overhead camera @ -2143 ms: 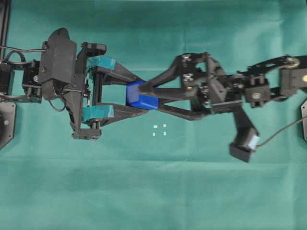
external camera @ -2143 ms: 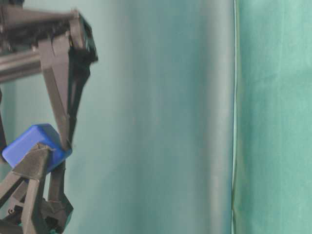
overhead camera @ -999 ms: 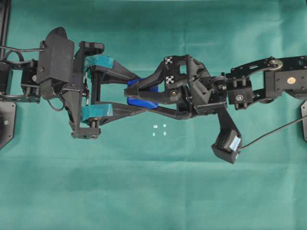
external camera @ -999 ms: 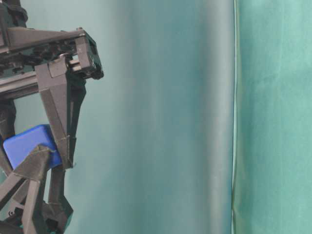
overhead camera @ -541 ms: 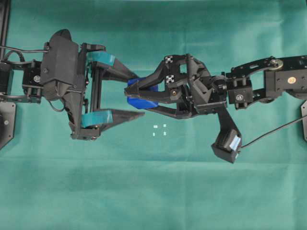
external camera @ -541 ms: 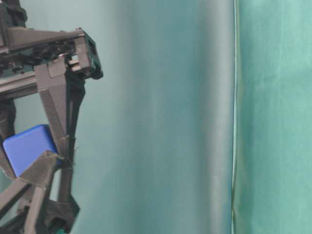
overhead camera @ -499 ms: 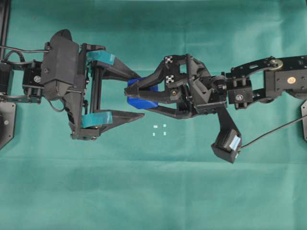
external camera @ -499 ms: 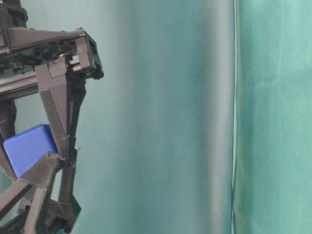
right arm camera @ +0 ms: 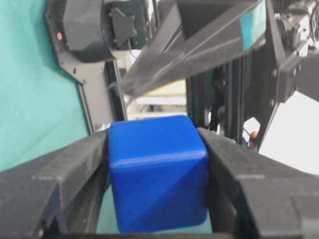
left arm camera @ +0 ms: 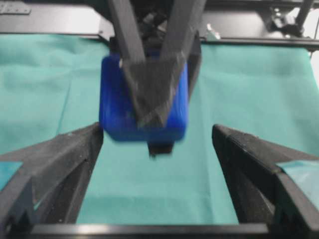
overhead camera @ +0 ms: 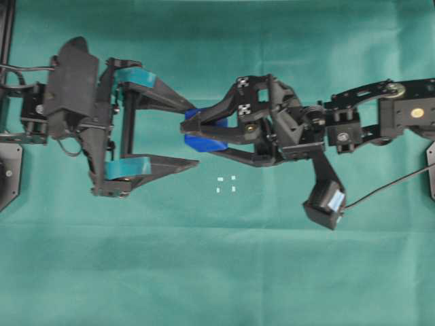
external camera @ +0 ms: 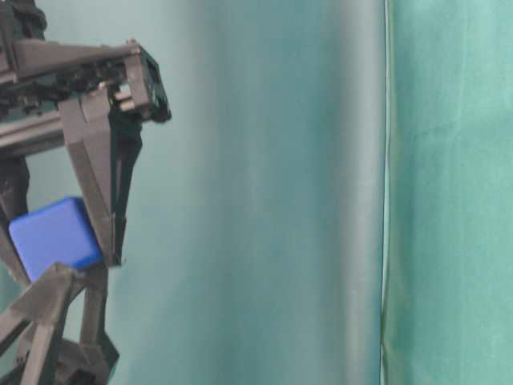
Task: Handover the blue block to the right arm after grasping it with the left arm, then place it in the designated position.
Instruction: 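Open the left gripper and pull the cube away with the right gripper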
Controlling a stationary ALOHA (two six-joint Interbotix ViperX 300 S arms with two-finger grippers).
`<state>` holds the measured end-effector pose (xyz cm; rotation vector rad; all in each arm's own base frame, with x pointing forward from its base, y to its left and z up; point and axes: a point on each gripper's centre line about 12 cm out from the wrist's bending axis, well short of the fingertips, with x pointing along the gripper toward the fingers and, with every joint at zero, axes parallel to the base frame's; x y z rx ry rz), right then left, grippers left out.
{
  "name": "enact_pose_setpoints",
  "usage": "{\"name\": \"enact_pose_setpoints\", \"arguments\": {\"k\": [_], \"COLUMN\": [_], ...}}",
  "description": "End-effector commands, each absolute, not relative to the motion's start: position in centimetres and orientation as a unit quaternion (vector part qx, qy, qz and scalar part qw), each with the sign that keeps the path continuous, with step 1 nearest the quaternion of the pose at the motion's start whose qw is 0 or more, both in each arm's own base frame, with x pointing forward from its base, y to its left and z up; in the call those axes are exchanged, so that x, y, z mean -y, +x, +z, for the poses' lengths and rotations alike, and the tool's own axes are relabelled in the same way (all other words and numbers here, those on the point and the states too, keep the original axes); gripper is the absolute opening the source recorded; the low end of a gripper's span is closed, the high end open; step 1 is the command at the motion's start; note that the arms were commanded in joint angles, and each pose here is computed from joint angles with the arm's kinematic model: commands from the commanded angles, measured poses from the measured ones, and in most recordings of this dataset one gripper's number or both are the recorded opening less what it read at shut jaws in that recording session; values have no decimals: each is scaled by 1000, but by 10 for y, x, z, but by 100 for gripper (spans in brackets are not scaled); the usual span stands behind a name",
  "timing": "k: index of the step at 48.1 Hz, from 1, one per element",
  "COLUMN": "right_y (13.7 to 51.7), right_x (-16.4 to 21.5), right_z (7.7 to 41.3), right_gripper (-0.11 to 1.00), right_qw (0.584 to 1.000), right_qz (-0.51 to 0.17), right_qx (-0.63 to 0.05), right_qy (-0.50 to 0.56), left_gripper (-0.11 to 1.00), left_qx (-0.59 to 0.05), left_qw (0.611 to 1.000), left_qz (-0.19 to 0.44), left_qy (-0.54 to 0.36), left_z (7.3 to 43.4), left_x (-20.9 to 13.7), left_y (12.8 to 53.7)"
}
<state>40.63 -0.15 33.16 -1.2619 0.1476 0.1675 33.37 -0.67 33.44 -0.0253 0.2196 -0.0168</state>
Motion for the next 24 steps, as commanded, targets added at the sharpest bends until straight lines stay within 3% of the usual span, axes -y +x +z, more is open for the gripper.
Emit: {"name": "enact_pose_setpoints", "arguments": {"k": [1,24], "right_y": [394,349], "right_x": [1,2], "right_z": [347,346], "right_gripper": [56,56], "right_qw": [805,809], "right_qz": [66,58], "right_qx": [-54,-62], "right_qy": [-587,-582], "left_gripper": [100,100], "left_qx": [-92,-94], "left_qw": [996,995], "left_qz": [-9,-9], "left_qy": [-12,-13], "left_z": [345,344], "left_x": [7,6], "left_y": [327,308]}}
